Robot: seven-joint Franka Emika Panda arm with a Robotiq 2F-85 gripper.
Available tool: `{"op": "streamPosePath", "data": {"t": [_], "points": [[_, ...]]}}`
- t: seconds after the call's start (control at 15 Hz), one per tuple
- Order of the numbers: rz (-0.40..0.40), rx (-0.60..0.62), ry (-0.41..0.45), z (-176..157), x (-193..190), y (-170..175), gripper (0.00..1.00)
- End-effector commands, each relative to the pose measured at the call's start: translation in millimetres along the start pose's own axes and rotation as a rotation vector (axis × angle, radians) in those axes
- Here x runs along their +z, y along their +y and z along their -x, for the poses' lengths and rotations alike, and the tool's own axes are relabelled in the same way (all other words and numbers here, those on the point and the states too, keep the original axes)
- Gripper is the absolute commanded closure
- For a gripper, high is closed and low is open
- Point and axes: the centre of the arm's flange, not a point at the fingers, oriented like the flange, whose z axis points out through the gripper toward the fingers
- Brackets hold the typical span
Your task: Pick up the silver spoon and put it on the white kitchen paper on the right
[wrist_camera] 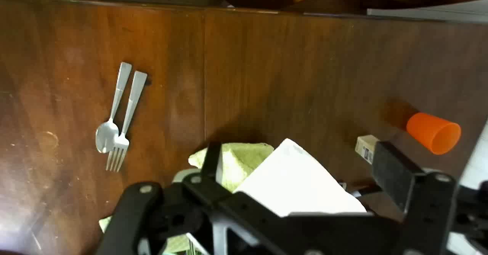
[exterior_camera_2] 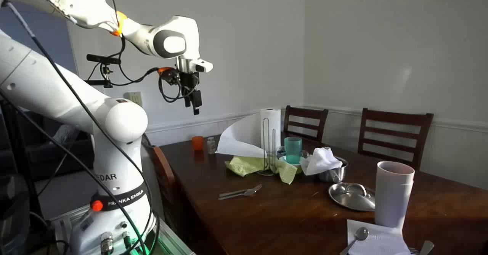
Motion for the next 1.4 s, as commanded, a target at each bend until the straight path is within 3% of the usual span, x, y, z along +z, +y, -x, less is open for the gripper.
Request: {"op": "streamPosePath", "data": {"t": [0.0,0.53,0.73,1.07,1.33], "points": [[0.006,0.004,-0.016,2.0,6.7,2.6,0.00],[0.015,0.010,-0.039,3.2,16.1,5.7,0.00],[0.055,0.106,0.033,-32.0,34.7,15.0,0.00],[0.160,0.257,0.058,-68.6,73.3,54.9,0.00],[0.305,0.371,-0.032,-78.0,108.2,95.5,0.00]]}}
